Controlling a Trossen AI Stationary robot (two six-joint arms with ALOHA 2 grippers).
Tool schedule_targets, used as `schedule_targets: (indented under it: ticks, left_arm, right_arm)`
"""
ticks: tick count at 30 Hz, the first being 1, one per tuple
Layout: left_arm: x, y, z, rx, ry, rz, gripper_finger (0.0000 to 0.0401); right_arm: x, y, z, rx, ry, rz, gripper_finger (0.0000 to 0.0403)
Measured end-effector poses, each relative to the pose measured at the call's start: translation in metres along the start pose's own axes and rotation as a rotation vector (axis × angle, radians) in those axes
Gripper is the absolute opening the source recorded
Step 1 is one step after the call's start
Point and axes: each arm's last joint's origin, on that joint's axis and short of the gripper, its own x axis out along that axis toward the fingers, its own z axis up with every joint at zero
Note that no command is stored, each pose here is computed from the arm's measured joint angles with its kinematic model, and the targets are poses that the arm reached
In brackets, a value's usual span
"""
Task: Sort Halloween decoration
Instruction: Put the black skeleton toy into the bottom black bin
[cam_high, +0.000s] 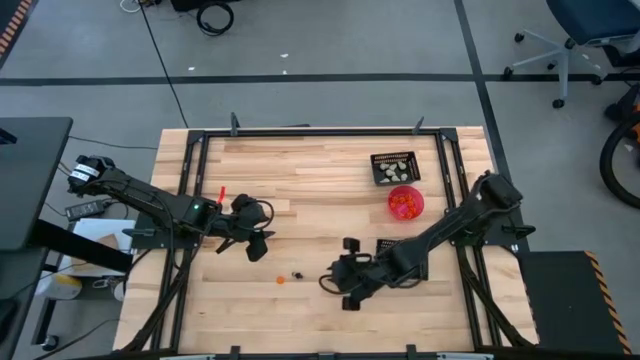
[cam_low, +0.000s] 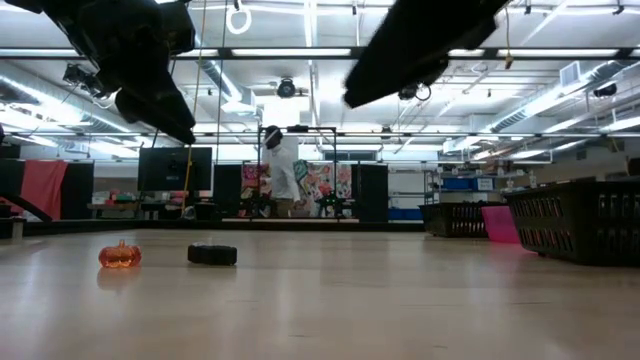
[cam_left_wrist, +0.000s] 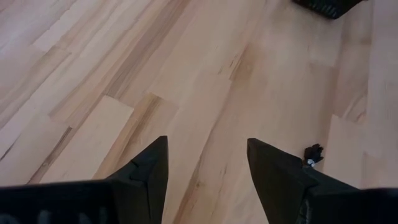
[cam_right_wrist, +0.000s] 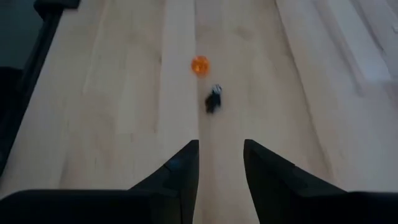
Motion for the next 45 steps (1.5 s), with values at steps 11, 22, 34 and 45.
schedule_targets:
  ticks: [11, 22, 34, 45]
  left_arm:
    - [0.000, -0.001, 0.001, 0.001, -0.008, -0.005, 0.0192]
    - [0.000, -0.001, 0.001, 0.002, -0.007, -0.003, 0.0192]
    - [0.000, -0.001, 0.001, 0.003, -0.013, -0.006, 0.0192]
    - [0.000, -0.001, 0.001, 0.005, -0.013, -0.006, 0.0192]
  right_arm:
    - [0.040, -0.001, 0.002, -0.007, -0.088, 0.047, 0.0130]
    - [0.068, 0.003, 0.002, -0.054, -0.213, 0.061, 0.0134]
    - [0.108, -0.013, -0.010, -0.038, -0.228, 0.057, 0.0177]
    - [0.140, -0.019, -0.028, -0.025, -0.229, 0.072, 0.0213]
